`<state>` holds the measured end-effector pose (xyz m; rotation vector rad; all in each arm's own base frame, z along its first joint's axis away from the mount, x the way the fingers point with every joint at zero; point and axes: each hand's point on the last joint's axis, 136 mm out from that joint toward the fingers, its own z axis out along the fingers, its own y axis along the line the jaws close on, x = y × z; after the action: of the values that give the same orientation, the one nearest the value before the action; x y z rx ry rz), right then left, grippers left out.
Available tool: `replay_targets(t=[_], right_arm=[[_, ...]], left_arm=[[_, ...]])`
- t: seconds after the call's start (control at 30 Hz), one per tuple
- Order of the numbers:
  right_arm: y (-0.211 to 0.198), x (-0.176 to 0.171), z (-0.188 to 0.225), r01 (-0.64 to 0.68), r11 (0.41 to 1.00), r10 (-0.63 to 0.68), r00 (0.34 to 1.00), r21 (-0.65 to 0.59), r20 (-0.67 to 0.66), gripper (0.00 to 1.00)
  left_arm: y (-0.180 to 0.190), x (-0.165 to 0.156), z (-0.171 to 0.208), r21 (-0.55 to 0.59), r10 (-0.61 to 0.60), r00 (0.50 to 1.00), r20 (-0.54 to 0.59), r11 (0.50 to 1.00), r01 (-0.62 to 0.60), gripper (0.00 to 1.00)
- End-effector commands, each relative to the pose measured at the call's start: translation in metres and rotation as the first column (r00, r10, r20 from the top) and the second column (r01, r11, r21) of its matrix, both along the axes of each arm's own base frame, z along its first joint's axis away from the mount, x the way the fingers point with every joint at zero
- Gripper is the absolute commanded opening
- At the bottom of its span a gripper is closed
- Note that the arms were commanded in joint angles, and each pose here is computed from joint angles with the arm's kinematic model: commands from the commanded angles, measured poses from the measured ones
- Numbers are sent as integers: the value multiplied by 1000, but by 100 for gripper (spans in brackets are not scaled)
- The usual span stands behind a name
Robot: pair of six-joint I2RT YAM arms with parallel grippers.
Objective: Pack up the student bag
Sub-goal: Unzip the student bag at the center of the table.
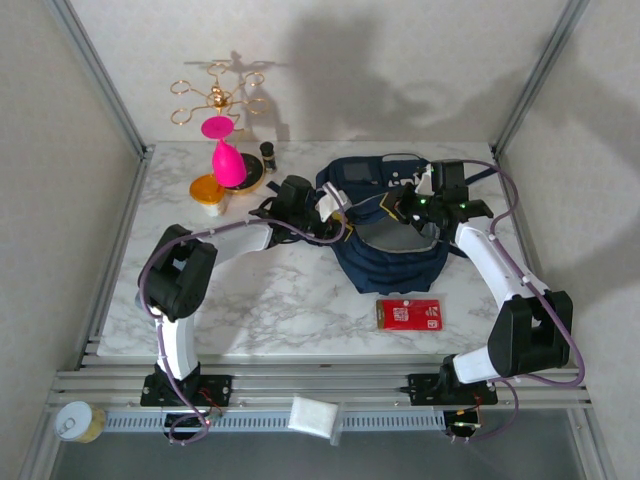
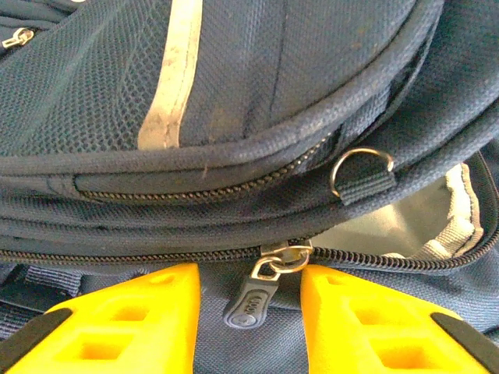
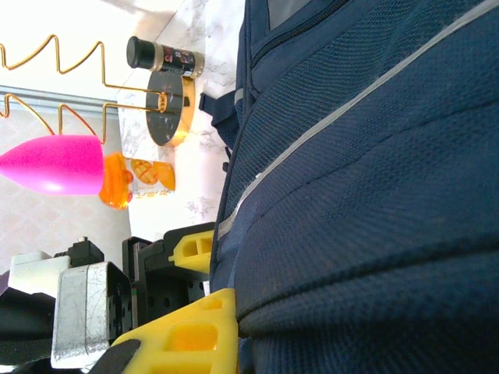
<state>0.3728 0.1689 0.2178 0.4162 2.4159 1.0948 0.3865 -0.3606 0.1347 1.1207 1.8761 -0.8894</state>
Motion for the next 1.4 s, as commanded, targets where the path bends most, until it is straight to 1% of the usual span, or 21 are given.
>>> replay_targets(t=[0.0, 0.2, 0.27, 0.37, 0.47, 0.5, 0.63, 0.83, 1.0, 1.07, 1.13, 1.2, 1.3, 1.33, 1.37], right_arm=[[7, 6, 33, -51, 998, 47, 993, 34, 105, 0], [7, 6, 31, -49, 998, 44, 994, 43, 103, 0], [7, 6, 31, -51, 998, 46, 994, 44, 103, 0], [8, 6, 32, -53, 998, 48, 993, 44, 104, 0], [7, 5, 34, -52, 998, 48, 993, 37, 106, 0], [6, 5, 34, -54, 998, 50, 993, 35, 108, 0], [6, 2, 34, -58, 998, 55, 993, 27, 108, 0], [8, -2, 33, -81, 996, 77, 992, 32, 102, 0], [13, -3, 31, -114, 992, 109, 989, 48, 100, 0], [14, -2, 29, -122, 991, 117, 989, 56, 93, 0], [16, -2, 30, -131, 990, 125, 987, 58, 100, 0], [15, 0, 29, -131, 990, 125, 987, 51, 102, 0], [18, 2, 28, -141, 989, 135, 985, 54, 108, 0], [18, 3, 26, -142, 988, 135, 985, 53, 107, 0], [18, 4, 23, -139, 989, 134, 986, 51, 104, 0]], left_arm=[[-3, -9, -13, -6, -44, 998, -43, 999, 44, 39], [-11, -3, -9, -28, -51, 998, -48, 998, 50, 30], [-11, -1, -9, -27, -46, 998, -49, 999, 44, 21], [-10, 0, -9, -26, -38, 998, -48, 999, 36, 14], [-6, 3, -10, -18, -14, 999, -48, 1000, 13, 1], [-4, 4, -10, -18, -6, 999, -50, 1000, 5, 0], [8, 17, -5, -34, 63, 997, -51, 997, -65, 0], [33, 41, -7, -13, 201, 979, -32, 979, -201, 0], [48, 75, -8, -40, 320, 945, -66, 946, -323, 0], [50, 89, -13, -32, 364, 928, -79, 929, -368, 0], [52, 99, -22, 4, 399, 912, -95, 916, -401, 0], [53, 101, -29, 36, 417, 901, -120, 909, -416, 0], [55, 88, -27, 33, 407, 906, -120, 913, -406, 0], [56, 83, -25, 35, 402, 907, -124, 915, -401, 2], [58, 79, -25, 44, 401, 906, -133, 916, -399, 7]])
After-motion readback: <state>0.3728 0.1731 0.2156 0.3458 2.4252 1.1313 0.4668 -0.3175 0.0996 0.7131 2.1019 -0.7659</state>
